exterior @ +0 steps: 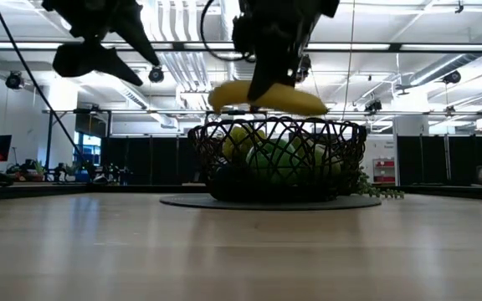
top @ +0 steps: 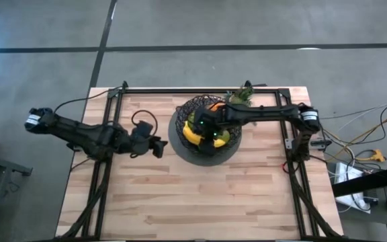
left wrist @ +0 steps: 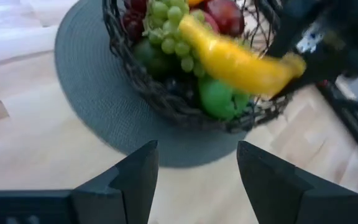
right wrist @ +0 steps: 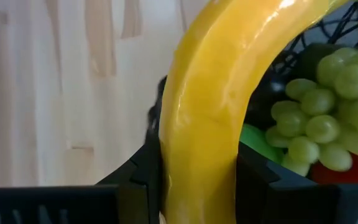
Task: Build produce basket
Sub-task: Put the yellow banana into the black basket
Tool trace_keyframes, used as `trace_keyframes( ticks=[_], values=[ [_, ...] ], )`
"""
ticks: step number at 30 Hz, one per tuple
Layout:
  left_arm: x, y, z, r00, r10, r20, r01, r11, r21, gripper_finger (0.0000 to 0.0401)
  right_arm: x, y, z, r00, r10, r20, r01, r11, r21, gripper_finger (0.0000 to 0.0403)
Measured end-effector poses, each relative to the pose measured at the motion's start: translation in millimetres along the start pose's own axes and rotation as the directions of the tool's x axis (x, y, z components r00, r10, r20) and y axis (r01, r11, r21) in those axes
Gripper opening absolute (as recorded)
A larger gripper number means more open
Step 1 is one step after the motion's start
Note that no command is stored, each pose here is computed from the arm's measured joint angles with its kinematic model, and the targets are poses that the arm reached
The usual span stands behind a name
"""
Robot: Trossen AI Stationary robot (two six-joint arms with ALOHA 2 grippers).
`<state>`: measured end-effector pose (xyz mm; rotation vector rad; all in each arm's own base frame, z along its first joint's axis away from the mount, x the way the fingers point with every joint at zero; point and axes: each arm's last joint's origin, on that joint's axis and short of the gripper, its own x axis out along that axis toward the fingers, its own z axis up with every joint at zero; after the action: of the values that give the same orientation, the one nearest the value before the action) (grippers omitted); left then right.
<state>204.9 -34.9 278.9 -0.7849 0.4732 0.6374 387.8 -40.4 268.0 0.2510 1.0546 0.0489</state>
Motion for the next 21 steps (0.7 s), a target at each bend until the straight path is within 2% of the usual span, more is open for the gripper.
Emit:
trace_keyframes(
  ticks=[10,17,21],
  values=[
    [6,-1,8,0.999,-0.008,0.039,0.010,0.999,-0.051,0.0200,25,-9,-1,0.999,-0.028,-0.045,0.028,1.000,-0.005,0.0149],
    [8,-2,8,0.999,-0.006,0.037,0.006,1.000,-0.001,0.0200,28,-12,1,0.995,-0.097,-0.029,0.096,0.995,-0.012,0.0155],
    [7,-1,9,0.999,-0.010,0.040,0.009,0.999,0.047,0.0200,27,-14,1,0.995,-0.096,-0.026,0.096,0.995,0.012,0.0161]
  ],
)
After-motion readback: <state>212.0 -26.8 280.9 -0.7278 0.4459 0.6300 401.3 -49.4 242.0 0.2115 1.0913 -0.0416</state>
